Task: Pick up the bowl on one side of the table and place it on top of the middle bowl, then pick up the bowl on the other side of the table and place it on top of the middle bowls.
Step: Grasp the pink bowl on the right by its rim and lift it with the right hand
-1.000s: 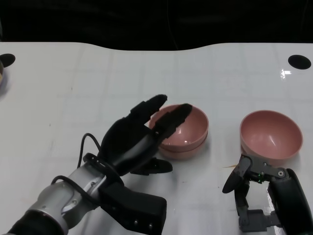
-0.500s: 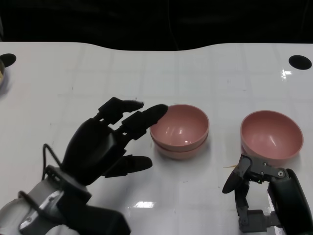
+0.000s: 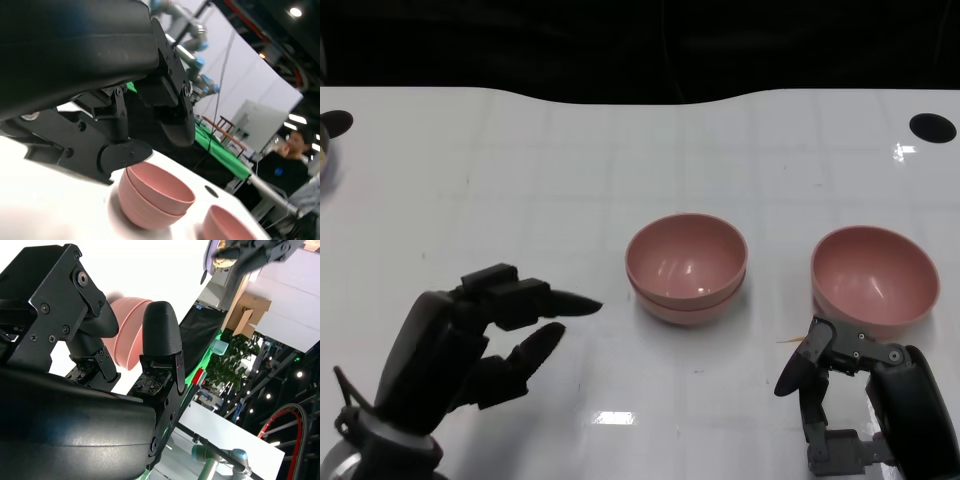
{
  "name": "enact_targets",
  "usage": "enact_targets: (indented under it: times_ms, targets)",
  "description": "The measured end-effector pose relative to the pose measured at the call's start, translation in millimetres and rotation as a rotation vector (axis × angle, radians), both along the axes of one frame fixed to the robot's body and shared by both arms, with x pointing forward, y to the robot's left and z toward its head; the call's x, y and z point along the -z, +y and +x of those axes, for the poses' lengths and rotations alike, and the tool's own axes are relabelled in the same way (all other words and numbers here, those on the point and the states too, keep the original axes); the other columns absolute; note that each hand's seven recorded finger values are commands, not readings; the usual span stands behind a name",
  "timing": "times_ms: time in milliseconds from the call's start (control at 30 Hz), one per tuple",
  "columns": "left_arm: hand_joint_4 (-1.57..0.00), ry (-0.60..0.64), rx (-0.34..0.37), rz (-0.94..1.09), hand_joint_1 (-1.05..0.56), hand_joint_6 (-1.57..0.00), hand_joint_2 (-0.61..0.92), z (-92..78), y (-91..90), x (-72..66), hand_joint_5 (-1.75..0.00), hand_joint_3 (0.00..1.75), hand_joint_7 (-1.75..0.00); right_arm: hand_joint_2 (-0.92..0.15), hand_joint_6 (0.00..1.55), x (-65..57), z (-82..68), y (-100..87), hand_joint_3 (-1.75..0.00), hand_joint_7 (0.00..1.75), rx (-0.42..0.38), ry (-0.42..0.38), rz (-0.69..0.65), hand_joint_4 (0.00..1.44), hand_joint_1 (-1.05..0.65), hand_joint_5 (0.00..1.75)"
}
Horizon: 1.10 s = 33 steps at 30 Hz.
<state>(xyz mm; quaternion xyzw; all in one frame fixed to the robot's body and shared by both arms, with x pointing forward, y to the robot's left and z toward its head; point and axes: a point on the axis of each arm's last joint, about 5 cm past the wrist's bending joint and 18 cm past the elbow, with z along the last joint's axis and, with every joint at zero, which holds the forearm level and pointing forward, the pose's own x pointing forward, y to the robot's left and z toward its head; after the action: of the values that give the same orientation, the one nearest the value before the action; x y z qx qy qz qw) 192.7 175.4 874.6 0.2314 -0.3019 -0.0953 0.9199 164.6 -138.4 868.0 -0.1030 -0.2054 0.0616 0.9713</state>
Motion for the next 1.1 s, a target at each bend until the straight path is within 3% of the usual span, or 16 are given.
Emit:
enact_targets:
  times_ms: [133,367,533,600,667,767,900,933,1000,1100]
  targets:
    - [-0.81,0.058,0.004,-0.101,0.15,-0.93,0.34,-5.3,-0.2,2.2,-1.40,1.46,-0.91,-0.18,0.85,0.0,0.0,-0.1,-1.68,1.39,-0.001,0.000,0.000,0.92,0.12,1.75]
    - [-0.93,0.178,0.068,-0.200,0.03,-0.88,0.28,-5.7,1.6,5.1,-1.73,1.61,-1.52,-0.23,0.84,0.0,0.0,-2.9,-1.66,1.38,0.008,-0.001,-0.006,0.90,0.11,1.73]
    - [-0.96,0.270,0.098,-0.257,0.01,-0.85,0.31,-7.1,3.8,10.0,-1.75,1.54,-1.63,-0.28,0.80,-1.0,0.8,-5.1,-1.57,1.30,0.020,-0.016,-0.018,0.82,0.10,1.71]
    - [-0.97,0.289,0.113,-0.276,0.02,-0.85,0.34,-6.8,5.1,11.0,-1.75,1.48,-1.65,-0.36,0.73,-1.7,1.8,-6.5,-1.42,1.13,0.024,-0.020,-0.021,0.71,0.10,1.48]
    - [-0.98,0.303,0.125,-0.277,0.02,-0.85,0.35,-6.9,5.3,13.1,-1.75,1.47,-1.65,-0.35,0.64,-3.4,3.6,-9.1,-1.36,1.04,0.036,-0.026,-0.033,0.64,0.07,1.38]
    - [-0.98,0.308,0.128,-0.283,0.01,-0.85,0.36,-6.8,5.4,13.9,-1.75,1.47,-1.65,-0.39,0.49,-11.7,6.6,-14.2,-1.07,0.90,0.079,-0.026,-0.103,0.48,-0.02,1.27]
    - [-0.98,0.309,0.131,-0.277,0.01,-0.85,0.36,-6.4,6.4,13.8,-1.75,1.46,-1.65,-0.69,0.35,-23.9,9.1,-19.4,-0.33,0.69,0.166,-0.023,-0.207,0.38,-0.19,1.03]
    - [-0.99,0.310,0.131,-0.277,0.01,-0.85,0.36,-6.4,6.3,14.1,-1.75,1.46,-1.65,-0.74,0.33,-26.8,9.4,-20.6,-0.22,0.63,0.191,-0.021,-0.244,0.36,-0.23,0.97]
    - [-0.99,0.316,0.132,-0.276,0.01,-0.85,0.35,-6.4,6.6,15.0,-1.75,1.47,-1.65,-0.79,0.28,-32.3,10.3,-23.9,-0.08,0.52,0.231,-0.012,-0.355,0.28,-0.34,0.87]
    - [-0.98,0.316,0.133,-0.272,0.01,-0.85,0.35,-6.4,7.1,15.0,-1.75,1.49,-1.65,-0.80,0.22,-39.1,11.6,-30.0,-0.02,0.42,0.289,0.024,-0.486,0.16,-0.42,0.79]
